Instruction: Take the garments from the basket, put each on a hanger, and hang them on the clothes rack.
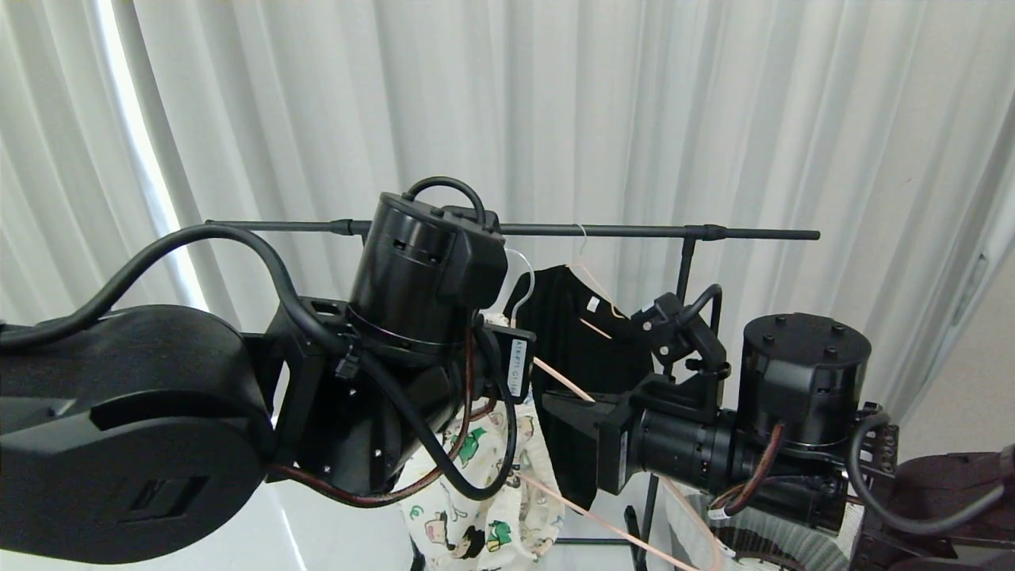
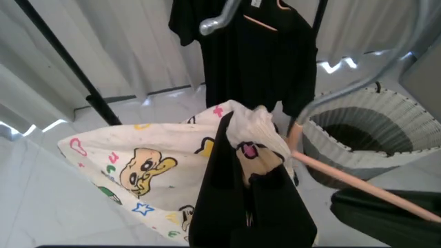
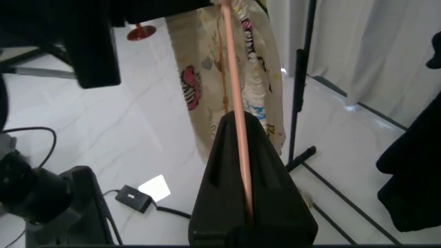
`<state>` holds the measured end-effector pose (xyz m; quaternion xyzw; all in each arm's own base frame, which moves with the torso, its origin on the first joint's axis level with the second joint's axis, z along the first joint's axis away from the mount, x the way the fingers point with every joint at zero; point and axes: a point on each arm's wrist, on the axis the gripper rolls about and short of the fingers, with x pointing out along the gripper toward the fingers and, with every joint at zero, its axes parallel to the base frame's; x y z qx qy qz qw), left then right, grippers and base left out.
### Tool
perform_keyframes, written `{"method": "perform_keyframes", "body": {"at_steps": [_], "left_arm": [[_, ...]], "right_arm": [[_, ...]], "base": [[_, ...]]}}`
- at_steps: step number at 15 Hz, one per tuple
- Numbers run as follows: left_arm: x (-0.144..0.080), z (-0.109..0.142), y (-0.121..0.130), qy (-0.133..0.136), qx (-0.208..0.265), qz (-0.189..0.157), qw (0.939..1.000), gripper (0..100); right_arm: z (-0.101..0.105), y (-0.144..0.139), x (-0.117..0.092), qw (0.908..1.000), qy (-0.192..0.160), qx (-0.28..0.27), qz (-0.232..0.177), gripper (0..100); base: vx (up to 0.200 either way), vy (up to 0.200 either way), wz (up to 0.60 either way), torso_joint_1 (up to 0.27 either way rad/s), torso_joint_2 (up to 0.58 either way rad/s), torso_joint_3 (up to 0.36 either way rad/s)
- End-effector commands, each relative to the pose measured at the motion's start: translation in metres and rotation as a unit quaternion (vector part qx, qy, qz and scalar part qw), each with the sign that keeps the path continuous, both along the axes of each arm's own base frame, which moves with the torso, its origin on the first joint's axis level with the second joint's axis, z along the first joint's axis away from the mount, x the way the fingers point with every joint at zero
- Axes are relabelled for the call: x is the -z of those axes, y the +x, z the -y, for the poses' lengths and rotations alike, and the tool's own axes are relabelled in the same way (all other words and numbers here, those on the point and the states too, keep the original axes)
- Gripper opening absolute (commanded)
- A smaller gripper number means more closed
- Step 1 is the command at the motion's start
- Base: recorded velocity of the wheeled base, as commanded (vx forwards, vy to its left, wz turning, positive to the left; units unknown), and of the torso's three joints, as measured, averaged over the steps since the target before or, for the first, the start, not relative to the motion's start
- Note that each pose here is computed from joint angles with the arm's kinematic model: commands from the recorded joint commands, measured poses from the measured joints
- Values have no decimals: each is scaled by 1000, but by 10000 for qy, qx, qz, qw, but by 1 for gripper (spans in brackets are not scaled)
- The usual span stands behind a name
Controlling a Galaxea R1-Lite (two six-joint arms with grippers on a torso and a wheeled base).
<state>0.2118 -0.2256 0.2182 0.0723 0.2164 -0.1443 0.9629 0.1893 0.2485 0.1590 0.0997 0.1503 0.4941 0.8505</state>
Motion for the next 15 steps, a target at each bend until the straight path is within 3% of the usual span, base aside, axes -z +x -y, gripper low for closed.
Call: {"method": "perform_keyframes", "body": {"at_steps": [1,5,6,10,15], "left_arm": [[0,-2,-1,7,-22,-6,10000,0],[-1,-8,-4,71,-6,45,10000,0],[-4,-10,-4,20,-22,91,10000,100],[-27,-36,-4,-121,-237,389,9989,100],[-31,-45,-8,-71,-198,457,9987,100]], "right_arm": [[0,1,1,10000,-17,98,-1,0],[0,3,3,9992,-74,384,23,0],[0,3,3,9991,-77,422,28,0],[4,1,-4,9984,-4,557,124,0],[4,-5,-6,9987,0,463,209,0]], "base": [[0,0,0,0,0,0],[0,0,0,0,0,0],[0,0,0,0,0,0],[0,0,0,0,0,0],[0,0,0,0,0,0]]}}
